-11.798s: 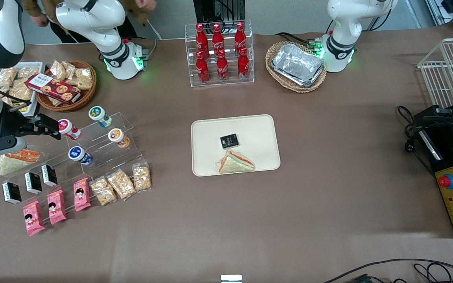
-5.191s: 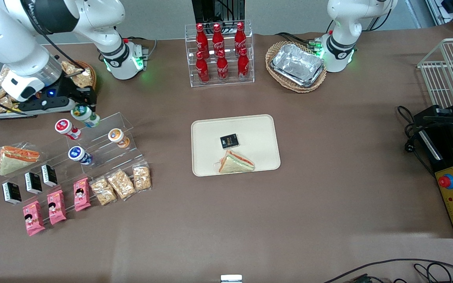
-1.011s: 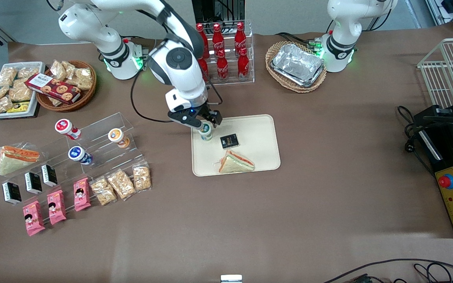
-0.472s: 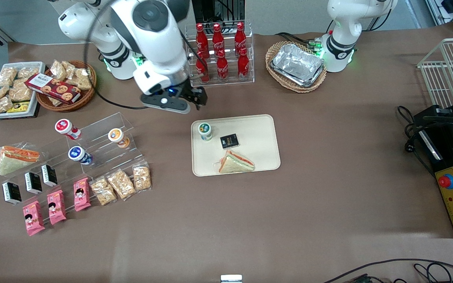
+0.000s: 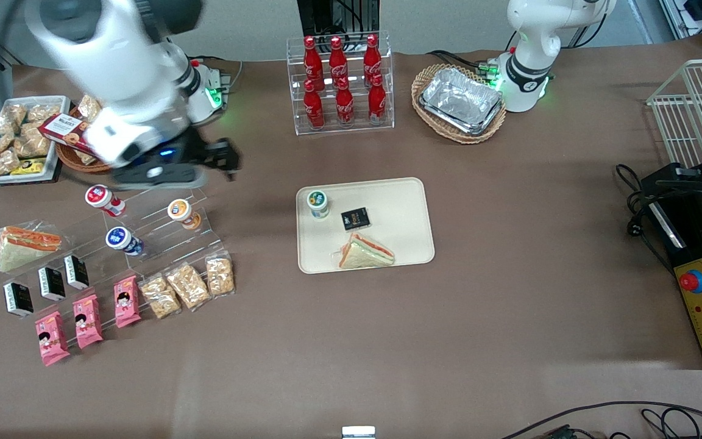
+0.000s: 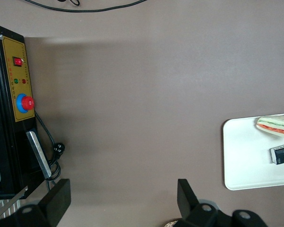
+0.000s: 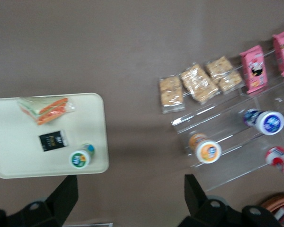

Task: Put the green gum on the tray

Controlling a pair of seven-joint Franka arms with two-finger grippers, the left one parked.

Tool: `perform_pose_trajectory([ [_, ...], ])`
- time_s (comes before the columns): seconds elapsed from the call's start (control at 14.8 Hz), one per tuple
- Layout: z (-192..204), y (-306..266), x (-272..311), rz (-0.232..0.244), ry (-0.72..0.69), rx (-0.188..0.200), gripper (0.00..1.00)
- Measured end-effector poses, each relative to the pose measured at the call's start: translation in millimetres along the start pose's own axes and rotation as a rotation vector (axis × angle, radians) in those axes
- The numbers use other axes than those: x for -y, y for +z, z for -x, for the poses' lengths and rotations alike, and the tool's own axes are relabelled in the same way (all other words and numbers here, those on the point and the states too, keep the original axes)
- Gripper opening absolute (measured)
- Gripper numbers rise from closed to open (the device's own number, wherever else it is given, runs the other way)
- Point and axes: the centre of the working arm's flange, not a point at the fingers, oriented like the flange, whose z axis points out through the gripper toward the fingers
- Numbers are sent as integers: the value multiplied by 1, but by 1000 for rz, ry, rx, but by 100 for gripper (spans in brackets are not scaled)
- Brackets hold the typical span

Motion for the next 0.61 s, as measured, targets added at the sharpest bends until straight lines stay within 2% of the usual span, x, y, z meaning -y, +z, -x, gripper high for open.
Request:
perform_pose_trajectory([
  [0.34, -38, -1, -133, 1, -155, 15, 100],
  [0.61, -46, -3, -209, -3, -178, 11, 100],
])
